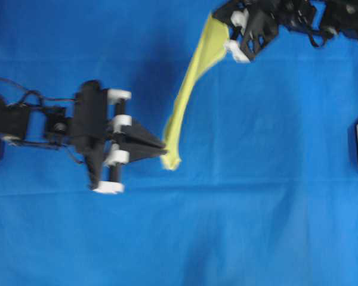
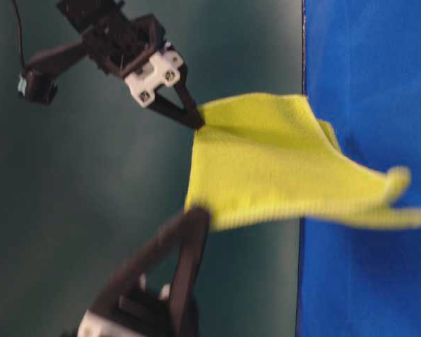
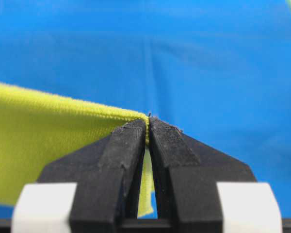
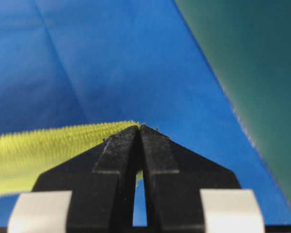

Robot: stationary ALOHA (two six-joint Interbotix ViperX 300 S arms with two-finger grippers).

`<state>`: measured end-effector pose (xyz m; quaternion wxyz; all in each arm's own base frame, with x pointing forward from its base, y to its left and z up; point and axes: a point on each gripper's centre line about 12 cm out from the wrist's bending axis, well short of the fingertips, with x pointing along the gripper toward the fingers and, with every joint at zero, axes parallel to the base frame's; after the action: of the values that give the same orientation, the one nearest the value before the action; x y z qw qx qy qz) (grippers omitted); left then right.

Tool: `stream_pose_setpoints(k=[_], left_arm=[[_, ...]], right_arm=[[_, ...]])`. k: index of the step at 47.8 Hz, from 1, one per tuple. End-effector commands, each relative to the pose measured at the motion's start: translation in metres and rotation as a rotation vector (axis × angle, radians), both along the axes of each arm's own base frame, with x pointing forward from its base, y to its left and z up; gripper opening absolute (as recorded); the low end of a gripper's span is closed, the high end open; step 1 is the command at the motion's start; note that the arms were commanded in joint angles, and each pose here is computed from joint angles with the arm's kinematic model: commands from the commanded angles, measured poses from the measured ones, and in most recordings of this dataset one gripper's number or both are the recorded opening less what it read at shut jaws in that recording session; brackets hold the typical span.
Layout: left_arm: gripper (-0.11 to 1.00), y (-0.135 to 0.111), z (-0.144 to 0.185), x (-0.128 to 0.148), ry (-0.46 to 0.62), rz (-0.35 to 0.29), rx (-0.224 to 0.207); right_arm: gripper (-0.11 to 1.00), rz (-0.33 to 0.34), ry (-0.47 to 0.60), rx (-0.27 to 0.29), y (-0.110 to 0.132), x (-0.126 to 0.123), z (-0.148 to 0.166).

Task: Fold the yellow towel.
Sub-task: 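Lift the towel and swing the left gripper's end toward the right, then lay the left end over the right half and open both grippers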

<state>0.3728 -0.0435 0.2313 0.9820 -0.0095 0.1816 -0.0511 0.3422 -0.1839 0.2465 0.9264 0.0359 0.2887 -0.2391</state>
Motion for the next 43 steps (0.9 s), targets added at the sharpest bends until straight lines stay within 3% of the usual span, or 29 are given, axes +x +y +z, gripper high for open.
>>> stream_pose_setpoints(k=[1,16,22,43], left_arm=[[0.03,-0.020,0.013,0.017,-0.044,-0.054,0.014],[0.03,-0.031,0.010,0.049,-0.052,-0.074,0.036],[0.03,-0.033,0.008,0.062,-0.061,-0.074,0.036],[0.03,-0.049,-0.001,0.153,-0.155,-0.071,0.025]], right_arm=[[0.02,-0.032,-0.032,-0.037,-0.019,0.001,0.016],[0.02,-0.038,-0.025,-0.041,-0.019,-0.005,0.015],[0.02,-0.058,-0.016,-0.036,-0.018,-0.022,0.012],[0.02,-0.112,0.045,-0.008,0.005,-0.087,-0.002]])
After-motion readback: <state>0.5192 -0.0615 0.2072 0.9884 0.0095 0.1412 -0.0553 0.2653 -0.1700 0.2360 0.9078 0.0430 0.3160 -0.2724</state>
